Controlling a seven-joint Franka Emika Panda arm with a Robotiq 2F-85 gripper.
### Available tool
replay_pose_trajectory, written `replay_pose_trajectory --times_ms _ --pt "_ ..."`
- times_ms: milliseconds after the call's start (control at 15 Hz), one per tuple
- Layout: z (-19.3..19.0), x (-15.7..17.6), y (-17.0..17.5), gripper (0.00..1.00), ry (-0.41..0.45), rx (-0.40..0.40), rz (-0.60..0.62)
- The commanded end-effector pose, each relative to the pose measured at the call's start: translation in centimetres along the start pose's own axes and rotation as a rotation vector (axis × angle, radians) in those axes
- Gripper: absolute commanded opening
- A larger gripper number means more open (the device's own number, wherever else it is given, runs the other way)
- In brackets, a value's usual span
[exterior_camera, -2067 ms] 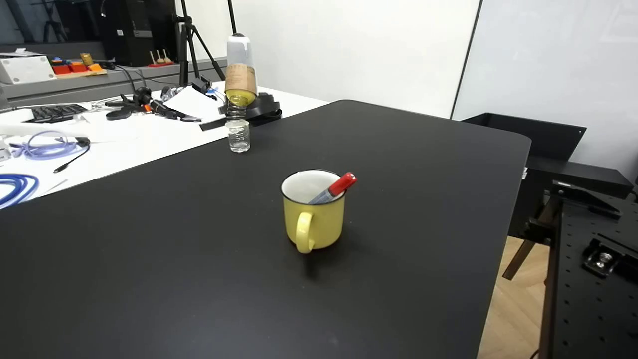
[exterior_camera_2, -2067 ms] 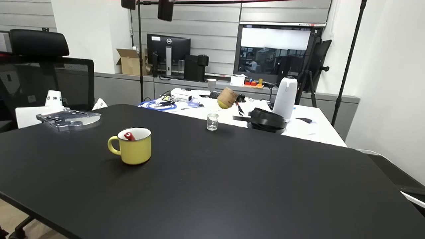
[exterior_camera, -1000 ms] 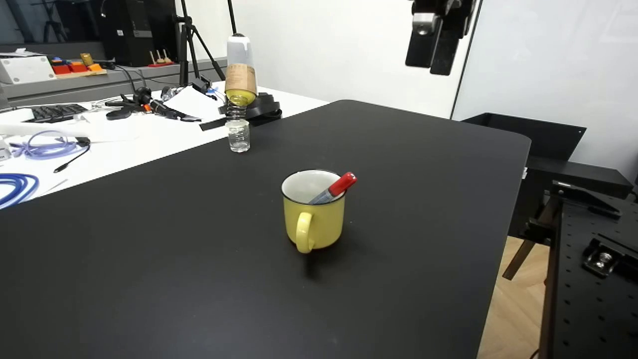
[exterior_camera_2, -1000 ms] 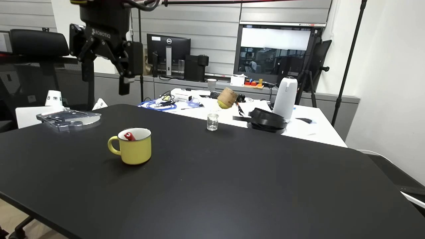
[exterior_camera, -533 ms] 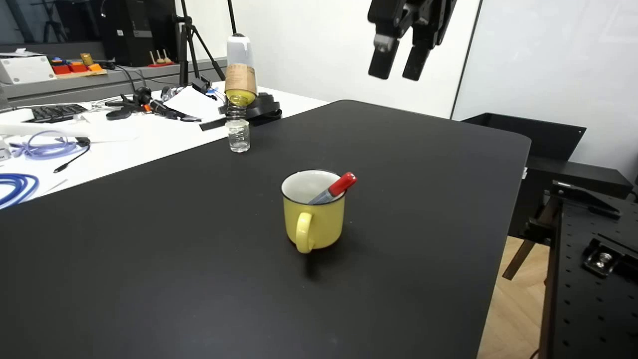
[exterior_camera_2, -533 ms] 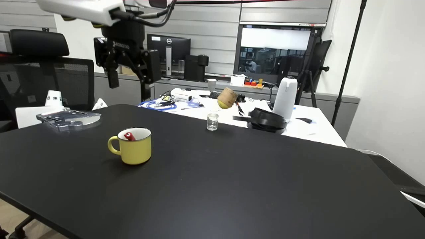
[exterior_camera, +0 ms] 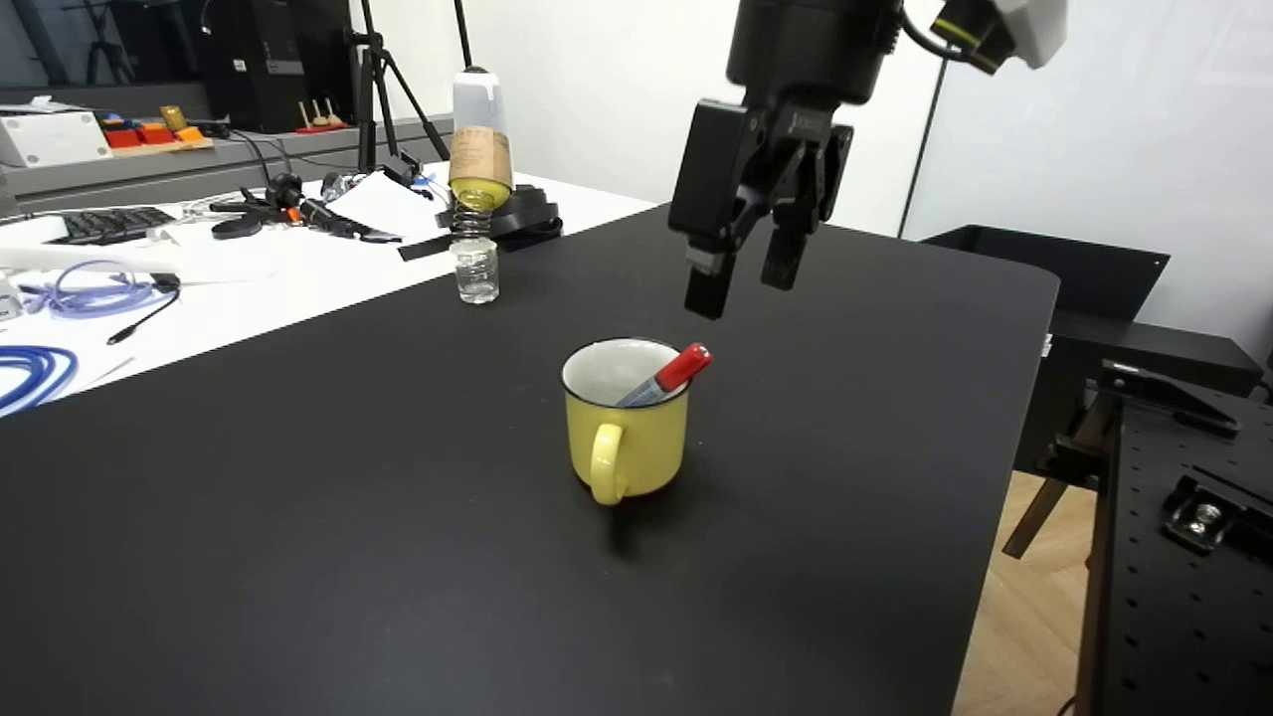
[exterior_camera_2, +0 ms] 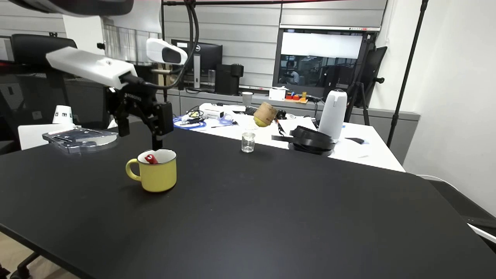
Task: Take the marker out of the cup and put it on the table
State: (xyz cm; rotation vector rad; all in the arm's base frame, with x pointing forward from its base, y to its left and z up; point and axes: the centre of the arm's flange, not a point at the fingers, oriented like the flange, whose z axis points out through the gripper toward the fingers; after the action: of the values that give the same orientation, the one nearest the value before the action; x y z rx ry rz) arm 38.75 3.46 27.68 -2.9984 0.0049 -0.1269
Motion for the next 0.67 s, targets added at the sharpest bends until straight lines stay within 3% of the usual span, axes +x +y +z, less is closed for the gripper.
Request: replay_pose_trajectory --times_ms 0,600 --pt "2.7 0.5 -0.3 1.0 -0.023 0.002 0.039" --pt "5.0 1.4 -0.5 1.0 -0.022 0.044 0.135"
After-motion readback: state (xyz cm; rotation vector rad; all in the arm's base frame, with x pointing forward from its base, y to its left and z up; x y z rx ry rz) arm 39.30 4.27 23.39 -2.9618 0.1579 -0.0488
